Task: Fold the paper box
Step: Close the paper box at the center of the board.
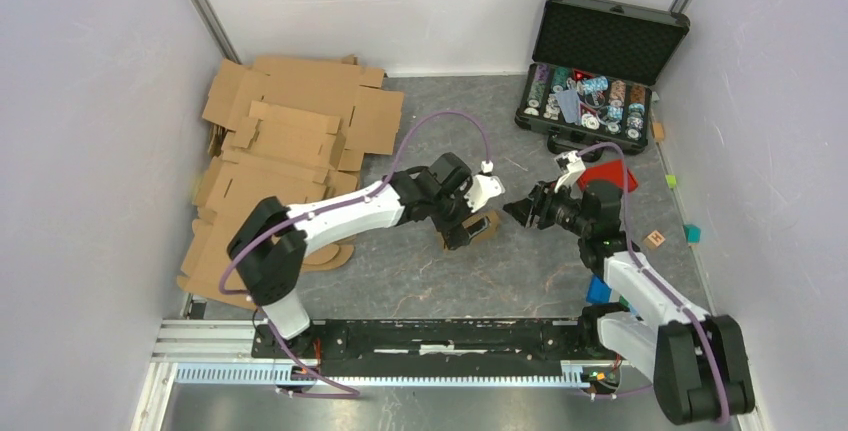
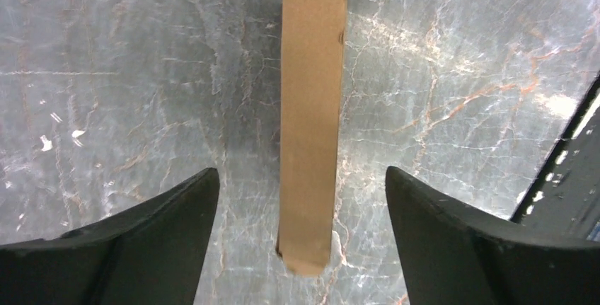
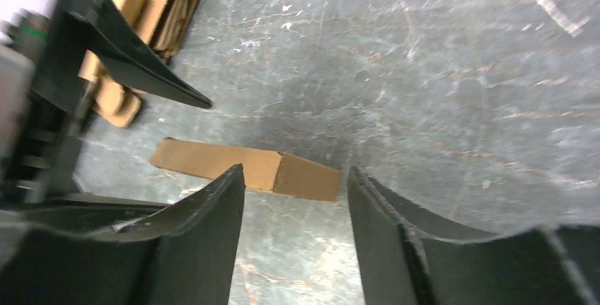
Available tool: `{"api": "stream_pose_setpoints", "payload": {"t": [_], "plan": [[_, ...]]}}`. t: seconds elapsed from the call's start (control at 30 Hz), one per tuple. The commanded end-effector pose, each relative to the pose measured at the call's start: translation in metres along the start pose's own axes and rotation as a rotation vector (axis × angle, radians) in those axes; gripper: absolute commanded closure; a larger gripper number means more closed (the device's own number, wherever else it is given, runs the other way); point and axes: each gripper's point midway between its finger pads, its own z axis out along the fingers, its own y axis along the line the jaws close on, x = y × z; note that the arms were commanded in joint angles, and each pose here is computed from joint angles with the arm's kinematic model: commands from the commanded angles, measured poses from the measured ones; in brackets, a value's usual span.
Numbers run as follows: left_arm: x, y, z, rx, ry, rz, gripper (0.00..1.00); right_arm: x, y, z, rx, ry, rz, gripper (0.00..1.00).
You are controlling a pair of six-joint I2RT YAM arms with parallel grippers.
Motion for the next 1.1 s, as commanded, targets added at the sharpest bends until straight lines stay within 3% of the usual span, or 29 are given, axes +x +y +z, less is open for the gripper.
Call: {"api": "stream_pose_setpoints", "payload": {"t": [0.0,0.13,0.23,0.3,0.37,0.47,0.57,0.67,0.83,0.9,0.97,1.07], "plan": [[-0.032,0.005,-0.048,-0.088,-0.173,-0.015,0.00,-0.028,-0.004,-0.014,0.078,-0.040,-0.220,0.31],[-0.039,0.012,-0.087,-0.198,-0.345,-0.082,0.00,-0.051,0.000,-0.027,0.131,-0.109,-0.319,0.02],[-0.036,0.017,-0.119,-0.279,-0.505,-0.192,0.00,-0.065,0.004,-0.029,0.132,-0.193,-0.320,0.02],[-0.027,0.023,-0.136,-0.328,-0.594,-0.339,0.00,-0.072,0.019,-0.029,0.052,-0.275,-0.317,0.02],[-0.012,0.027,-0.144,-0.355,-0.620,-0.502,0.00,-0.080,0.038,-0.031,-0.034,-0.342,-0.349,0.02],[0.004,0.019,-0.140,-0.303,-0.573,-0.633,0.00,-0.082,0.056,-0.028,-0.138,-0.345,-0.432,0.02],[0.017,0.017,-0.142,-0.304,-0.577,-0.732,0.00,-0.089,0.062,-0.022,-0.178,-0.349,-0.291,0.02],[0.023,0.013,-0.152,-0.281,-0.665,-0.763,0.00,-0.098,0.055,-0.018,-0.161,-0.395,-0.142,0.02],[0.041,0.015,-0.162,-0.274,-0.704,-0.854,0.00,-0.108,0.096,-0.024,-0.450,-0.392,-0.074,0.02],[0.049,0.018,-0.156,-0.268,-0.672,-0.887,0.00,-0.116,0.121,-0.027,-0.569,-0.411,-0.113,0.02],[0.055,0.022,-0.150,-0.251,-0.652,-0.935,0.00,-0.112,0.135,-0.009,-0.602,-0.342,-0.213,0.02],[0.065,0.029,-0.145,-0.235,-0.651,-0.994,0.00,-0.105,0.131,0.037,-0.441,-0.189,-0.493,0.02]]}}
